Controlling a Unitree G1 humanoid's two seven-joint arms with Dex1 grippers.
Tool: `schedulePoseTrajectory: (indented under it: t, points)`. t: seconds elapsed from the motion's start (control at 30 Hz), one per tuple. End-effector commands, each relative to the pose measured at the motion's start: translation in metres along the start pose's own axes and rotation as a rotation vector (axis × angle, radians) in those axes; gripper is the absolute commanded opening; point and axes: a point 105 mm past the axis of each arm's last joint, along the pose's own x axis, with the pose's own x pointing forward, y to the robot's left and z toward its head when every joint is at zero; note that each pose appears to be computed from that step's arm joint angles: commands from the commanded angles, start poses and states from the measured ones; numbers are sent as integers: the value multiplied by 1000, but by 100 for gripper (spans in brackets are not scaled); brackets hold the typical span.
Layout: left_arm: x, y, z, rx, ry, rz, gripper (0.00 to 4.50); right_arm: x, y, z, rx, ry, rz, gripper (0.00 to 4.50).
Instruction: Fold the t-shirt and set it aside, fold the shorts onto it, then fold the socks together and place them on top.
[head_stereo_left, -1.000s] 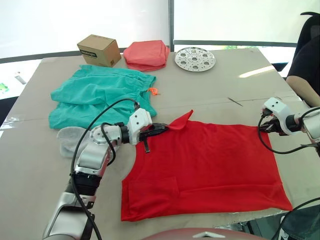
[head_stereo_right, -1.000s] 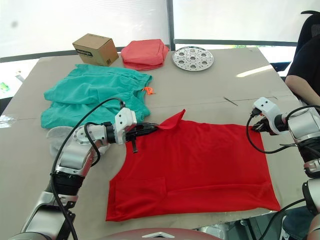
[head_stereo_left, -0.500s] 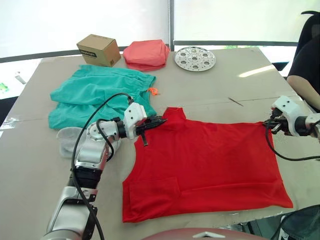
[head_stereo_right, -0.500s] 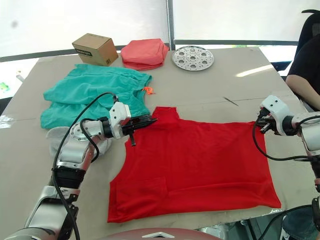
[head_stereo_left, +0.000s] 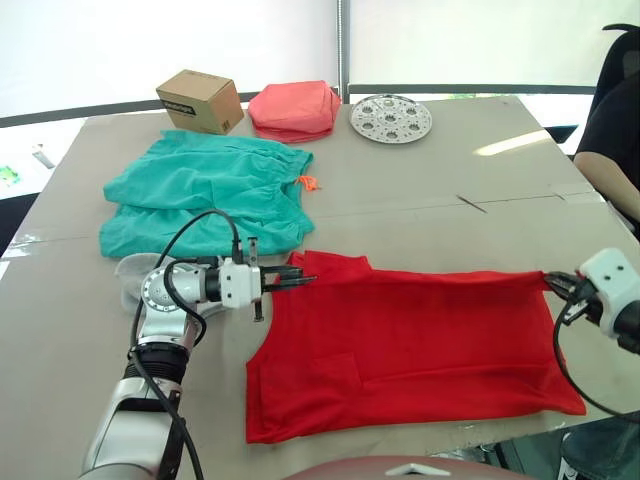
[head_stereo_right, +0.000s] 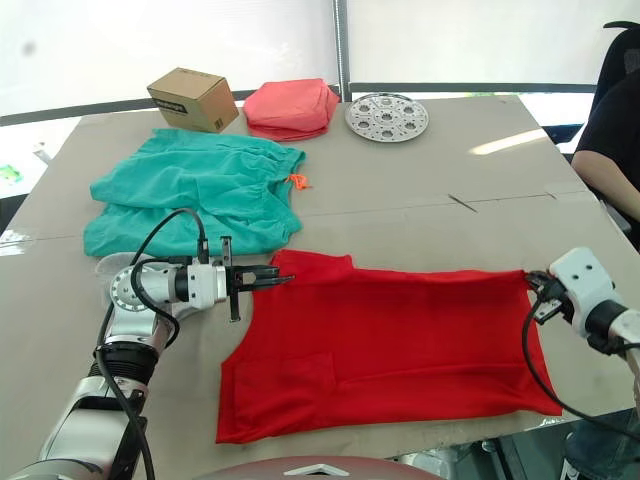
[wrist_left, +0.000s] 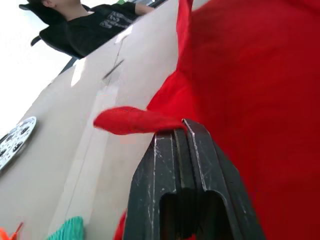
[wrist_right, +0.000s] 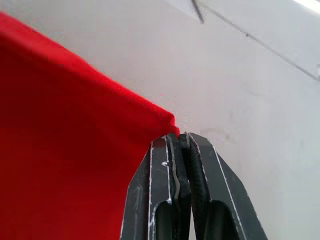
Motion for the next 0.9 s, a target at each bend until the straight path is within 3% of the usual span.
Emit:
schedulePoseTrajectory:
  t: [0.03, 0.17, 0.23, 0.27, 0.33, 0.43, 0.5, 0.53, 0.67, 0.73, 0.9]
  points:
    - [0, 5, -3, 129, 32, 7, 0, -5, -1, 4, -47, -17, -43, 7]
    - [2, 2, -10, 123, 48, -8, 0, -4, 3, -6, -49, 6, -36, 7]
    - [1, 2, -12, 69, 40, -6, 70, -5, 5, -6, -30, -1, -11, 0]
    - [0, 1, -11, 50, 36, -5, 81, -7, 8, -6, -29, -3, 12, 32]
    - [-3, 2, -10, 12, 25, 8, 178, -11, 13, -7, -40, 5, 37, 101]
    - [-17, 5, -6, -173, 6, 91, 314, -26, 20, -10, 9, 11, 73, 232]
    - [-26, 11, -1, -351, -10, 173, 314, -36, 22, 1, 78, -29, 92, 232]
    - [-30, 13, 2, -462, -27, 203, 322, -40, 24, 8, 113, -55, 109, 196]
    - [-34, 25, 6, -783, -62, 317, 134, -41, 37, 36, 224, -151, 183, 5]
    - [-27, 28, 8, -897, -68, 321, 23, -33, 45, 51, 251, -196, 226, 0]
    - [-9, 31, -8, -1047, 73, 337, 10, 5, 54, 55, 227, -147, 239, 0]
